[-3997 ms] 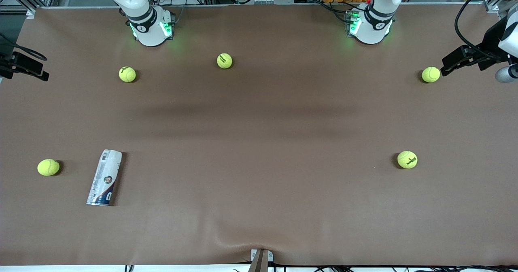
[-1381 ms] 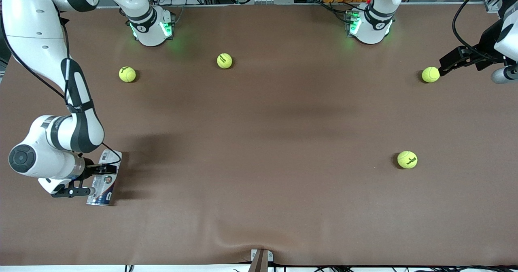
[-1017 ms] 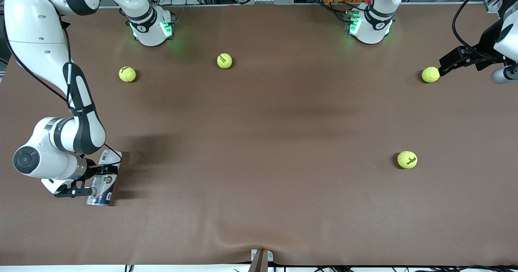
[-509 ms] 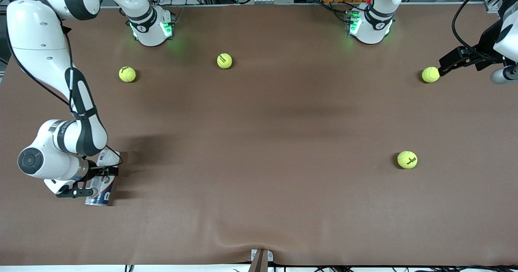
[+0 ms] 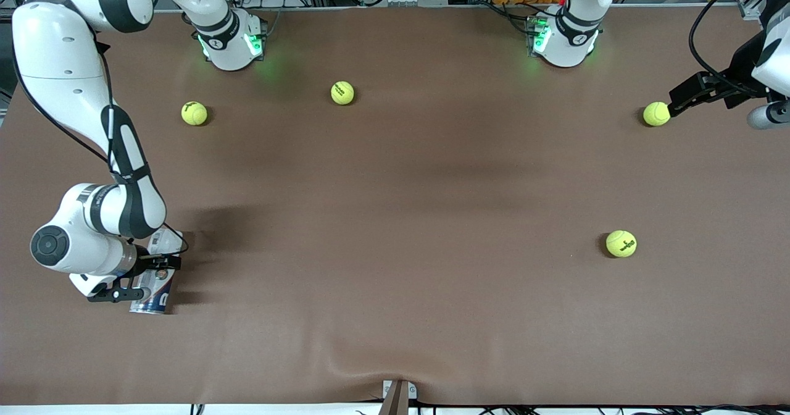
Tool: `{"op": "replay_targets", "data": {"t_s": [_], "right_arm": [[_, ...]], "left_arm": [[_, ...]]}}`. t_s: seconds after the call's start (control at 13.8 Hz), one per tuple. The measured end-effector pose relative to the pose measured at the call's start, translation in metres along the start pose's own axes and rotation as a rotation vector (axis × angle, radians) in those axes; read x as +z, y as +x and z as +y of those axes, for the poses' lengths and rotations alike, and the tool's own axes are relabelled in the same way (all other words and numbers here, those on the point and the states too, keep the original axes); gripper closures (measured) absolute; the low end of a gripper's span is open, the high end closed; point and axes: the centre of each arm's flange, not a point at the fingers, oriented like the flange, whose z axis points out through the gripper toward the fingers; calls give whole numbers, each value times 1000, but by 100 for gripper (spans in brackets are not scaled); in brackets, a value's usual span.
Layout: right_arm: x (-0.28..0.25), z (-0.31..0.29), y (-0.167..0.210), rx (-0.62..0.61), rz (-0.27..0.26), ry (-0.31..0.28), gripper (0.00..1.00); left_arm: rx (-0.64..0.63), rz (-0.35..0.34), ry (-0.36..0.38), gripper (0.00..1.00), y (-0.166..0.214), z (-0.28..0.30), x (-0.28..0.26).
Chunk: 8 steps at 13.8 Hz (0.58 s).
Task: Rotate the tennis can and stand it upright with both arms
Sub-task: 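Close the right gripper around the can body and lift it, then carry the can with the right gripper to the table center and lower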
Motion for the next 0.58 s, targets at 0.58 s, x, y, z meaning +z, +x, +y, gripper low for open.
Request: {"op": "replay_targets", "data": {"t_s": [0.58], "right_arm": [[-112,-101,16,-242,35,26,24]], "left_arm": [[-2,0,0,0,0,-1,0]]}}
